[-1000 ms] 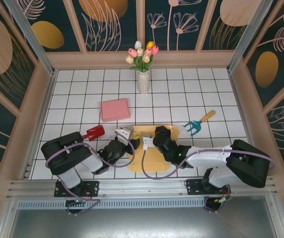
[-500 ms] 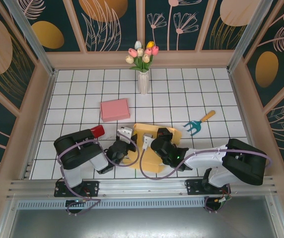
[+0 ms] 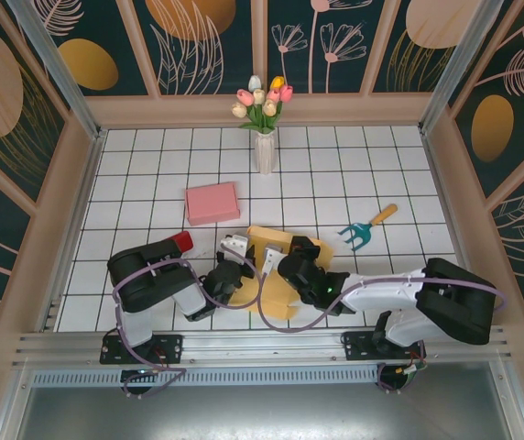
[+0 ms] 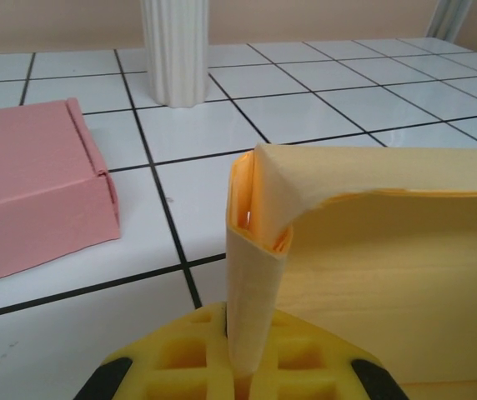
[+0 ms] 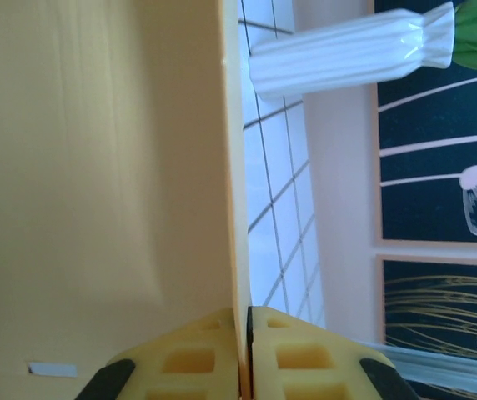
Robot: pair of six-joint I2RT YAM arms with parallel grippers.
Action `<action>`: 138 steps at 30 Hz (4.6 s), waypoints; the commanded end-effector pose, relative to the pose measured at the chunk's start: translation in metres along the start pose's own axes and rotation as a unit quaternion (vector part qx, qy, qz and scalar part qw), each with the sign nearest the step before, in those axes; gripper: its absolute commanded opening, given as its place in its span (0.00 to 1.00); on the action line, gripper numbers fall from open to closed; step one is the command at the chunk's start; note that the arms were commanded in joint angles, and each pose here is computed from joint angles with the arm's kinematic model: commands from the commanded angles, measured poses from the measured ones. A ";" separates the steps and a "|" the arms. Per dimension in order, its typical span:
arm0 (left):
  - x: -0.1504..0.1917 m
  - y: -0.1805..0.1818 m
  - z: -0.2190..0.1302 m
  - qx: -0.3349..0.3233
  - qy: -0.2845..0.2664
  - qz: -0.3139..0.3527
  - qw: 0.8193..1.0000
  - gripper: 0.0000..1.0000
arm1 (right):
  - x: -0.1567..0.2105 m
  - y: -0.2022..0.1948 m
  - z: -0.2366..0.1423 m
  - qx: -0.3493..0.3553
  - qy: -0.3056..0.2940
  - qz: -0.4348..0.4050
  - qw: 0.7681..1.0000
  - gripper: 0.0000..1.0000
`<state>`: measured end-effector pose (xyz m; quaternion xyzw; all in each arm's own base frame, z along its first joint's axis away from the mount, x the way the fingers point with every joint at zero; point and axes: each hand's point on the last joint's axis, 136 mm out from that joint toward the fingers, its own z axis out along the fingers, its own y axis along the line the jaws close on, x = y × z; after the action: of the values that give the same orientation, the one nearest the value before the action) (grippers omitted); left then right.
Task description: Fold the paper box
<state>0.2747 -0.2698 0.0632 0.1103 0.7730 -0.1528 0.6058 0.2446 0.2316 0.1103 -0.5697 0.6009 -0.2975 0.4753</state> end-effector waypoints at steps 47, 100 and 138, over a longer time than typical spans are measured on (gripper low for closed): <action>-0.001 -0.022 -0.027 0.131 -0.045 0.044 0.989 0.00 | -0.102 -0.041 -0.003 -0.244 -0.125 0.522 0.808 0.35; 0.000 -0.025 -0.028 0.143 -0.049 0.040 0.988 0.15 | -0.085 -0.032 0.001 -0.259 -0.136 0.533 0.794 0.34; -0.036 -0.028 -0.028 0.133 -0.082 0.024 0.987 0.17 | -0.084 0.032 0.027 -0.303 -0.074 0.489 0.815 0.32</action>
<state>0.2428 -0.2747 0.0721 0.2235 0.7300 -0.2116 0.6102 0.2645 0.3313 0.1193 -0.3120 0.8087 0.2283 0.4433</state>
